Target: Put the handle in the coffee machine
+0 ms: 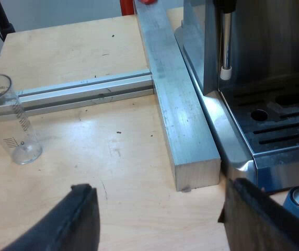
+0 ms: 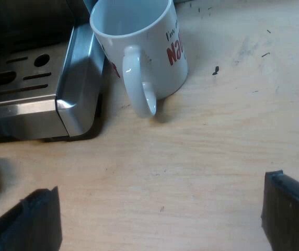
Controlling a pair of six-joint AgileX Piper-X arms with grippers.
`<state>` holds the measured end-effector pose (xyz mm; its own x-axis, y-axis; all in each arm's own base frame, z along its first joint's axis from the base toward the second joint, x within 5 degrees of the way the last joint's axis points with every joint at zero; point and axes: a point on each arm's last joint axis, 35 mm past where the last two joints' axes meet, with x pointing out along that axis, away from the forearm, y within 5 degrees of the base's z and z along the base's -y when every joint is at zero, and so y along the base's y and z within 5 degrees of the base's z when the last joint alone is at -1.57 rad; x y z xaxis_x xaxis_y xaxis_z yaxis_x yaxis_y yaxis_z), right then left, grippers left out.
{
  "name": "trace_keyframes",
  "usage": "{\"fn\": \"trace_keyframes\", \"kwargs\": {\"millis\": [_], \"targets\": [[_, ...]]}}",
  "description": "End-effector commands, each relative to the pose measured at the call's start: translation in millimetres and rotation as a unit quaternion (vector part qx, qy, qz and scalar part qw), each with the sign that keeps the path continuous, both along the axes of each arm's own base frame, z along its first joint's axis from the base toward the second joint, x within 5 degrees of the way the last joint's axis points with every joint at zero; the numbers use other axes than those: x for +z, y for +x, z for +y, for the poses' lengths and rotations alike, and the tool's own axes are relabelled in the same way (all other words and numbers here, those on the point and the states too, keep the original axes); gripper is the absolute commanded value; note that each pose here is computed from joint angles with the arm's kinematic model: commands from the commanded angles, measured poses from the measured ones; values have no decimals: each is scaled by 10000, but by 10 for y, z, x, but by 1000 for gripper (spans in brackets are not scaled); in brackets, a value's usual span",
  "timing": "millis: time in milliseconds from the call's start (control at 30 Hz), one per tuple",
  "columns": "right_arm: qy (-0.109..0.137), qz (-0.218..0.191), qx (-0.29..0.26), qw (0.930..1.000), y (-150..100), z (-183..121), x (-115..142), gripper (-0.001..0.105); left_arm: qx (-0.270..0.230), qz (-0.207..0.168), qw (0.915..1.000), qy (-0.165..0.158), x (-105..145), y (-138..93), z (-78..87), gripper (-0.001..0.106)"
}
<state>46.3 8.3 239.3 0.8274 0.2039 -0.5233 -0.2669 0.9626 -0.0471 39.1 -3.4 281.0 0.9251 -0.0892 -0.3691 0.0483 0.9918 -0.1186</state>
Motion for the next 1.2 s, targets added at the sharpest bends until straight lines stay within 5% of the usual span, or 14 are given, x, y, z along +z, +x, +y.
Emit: {"fn": "trace_keyframes", "kwargs": {"millis": [33, 667, 1200], "targets": [[18, -33, 48, 10000, 9, 4, 21, 78, 38, -10, 10000, -48, 28, 7, 1, 55], [18, -33, 48, 10000, 9, 4, 21, 78, -240, 14, 9995, -189, 26, 4, -21, 55], [-70, 258, 17, 9996, -29, -3, 498, 78, -959, -84, 9935, -614, 212, -113, -70, 55]]}}
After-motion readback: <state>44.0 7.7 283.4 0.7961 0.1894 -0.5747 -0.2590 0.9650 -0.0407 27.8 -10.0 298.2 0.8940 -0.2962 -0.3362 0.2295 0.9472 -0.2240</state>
